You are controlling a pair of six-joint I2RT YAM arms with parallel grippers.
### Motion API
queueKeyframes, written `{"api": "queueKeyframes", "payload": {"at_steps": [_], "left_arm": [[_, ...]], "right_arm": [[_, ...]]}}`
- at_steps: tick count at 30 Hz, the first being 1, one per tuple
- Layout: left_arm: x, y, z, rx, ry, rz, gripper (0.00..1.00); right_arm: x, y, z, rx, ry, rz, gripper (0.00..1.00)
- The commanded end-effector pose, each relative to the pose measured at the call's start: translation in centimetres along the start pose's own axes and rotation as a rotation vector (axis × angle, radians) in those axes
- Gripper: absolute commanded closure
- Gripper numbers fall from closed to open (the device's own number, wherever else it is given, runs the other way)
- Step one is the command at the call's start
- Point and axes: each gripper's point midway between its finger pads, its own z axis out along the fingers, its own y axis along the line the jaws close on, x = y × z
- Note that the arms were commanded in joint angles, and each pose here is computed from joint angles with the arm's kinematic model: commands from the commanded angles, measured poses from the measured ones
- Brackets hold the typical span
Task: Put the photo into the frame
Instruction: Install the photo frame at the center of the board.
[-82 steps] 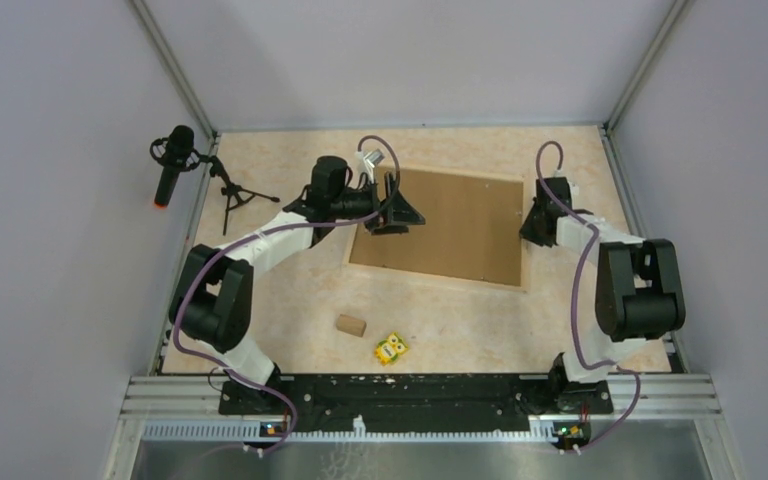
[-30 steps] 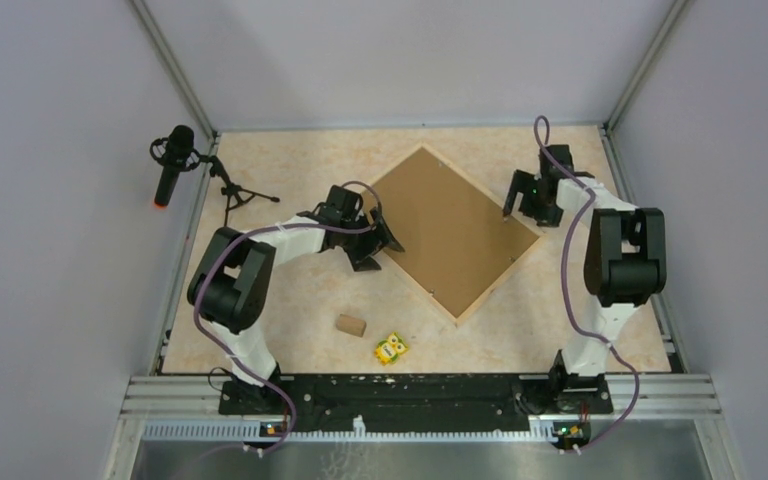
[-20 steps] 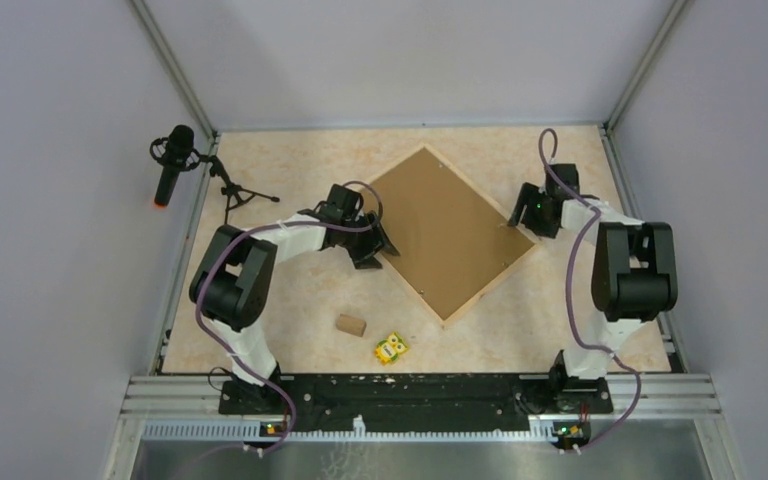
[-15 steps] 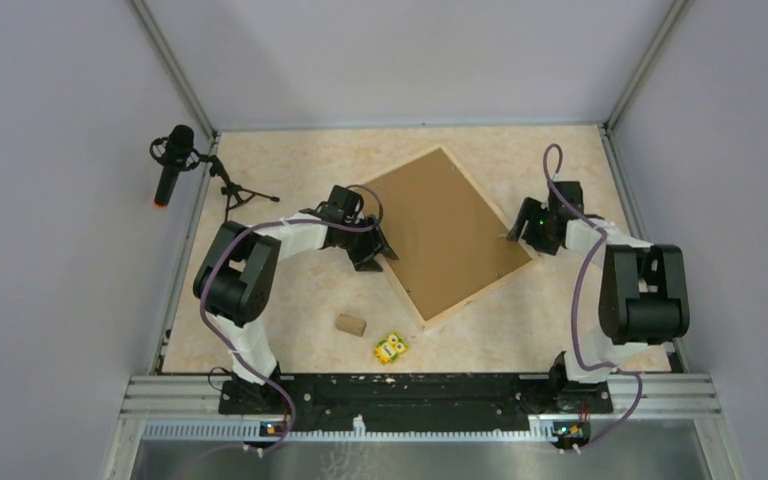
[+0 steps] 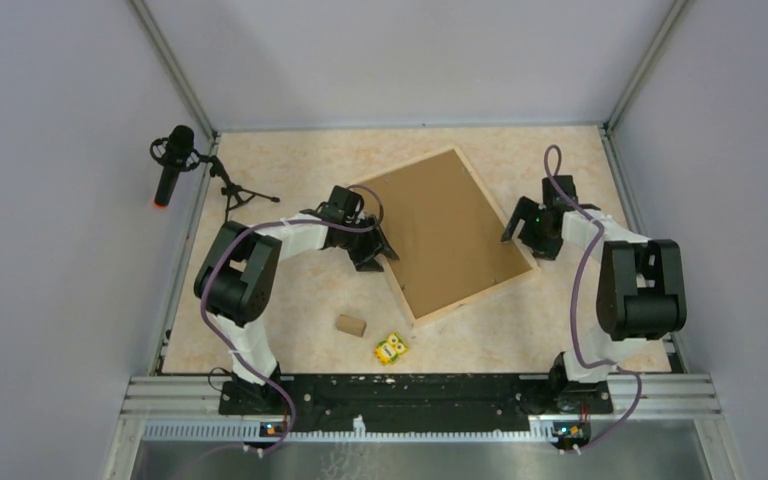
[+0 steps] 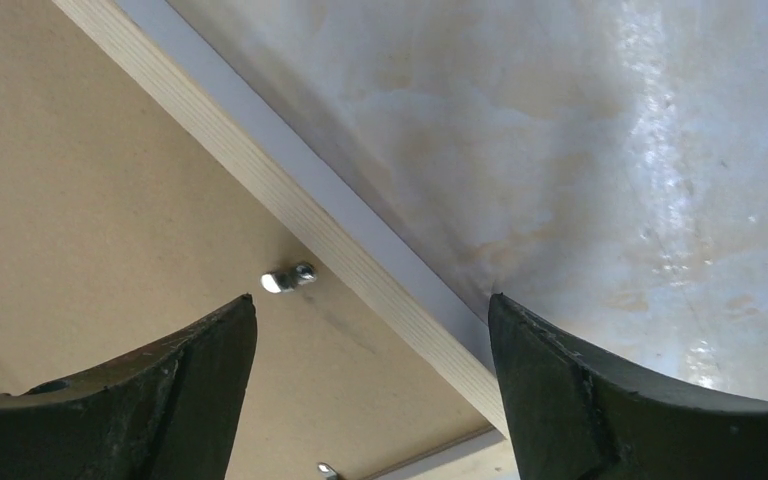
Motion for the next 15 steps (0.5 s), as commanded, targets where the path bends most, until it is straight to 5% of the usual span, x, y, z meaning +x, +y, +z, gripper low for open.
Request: {"api": "queueKeyframes", "payload": {"at_steps": [1, 15], "left_arm": [[-0.3, -1.3, 0.2, 0.054, 0.004, 0.012, 0.42], [-0.2, -1.5, 0.2, 0.063, 0.008, 0.007, 0.42]], "right_arm": [[-0.6, 1.1, 0.8, 0.012, 0.003, 0.004, 0.17], [1.2, -0.1, 1.6, 0.155, 0.044, -0.084, 0.24]]}}
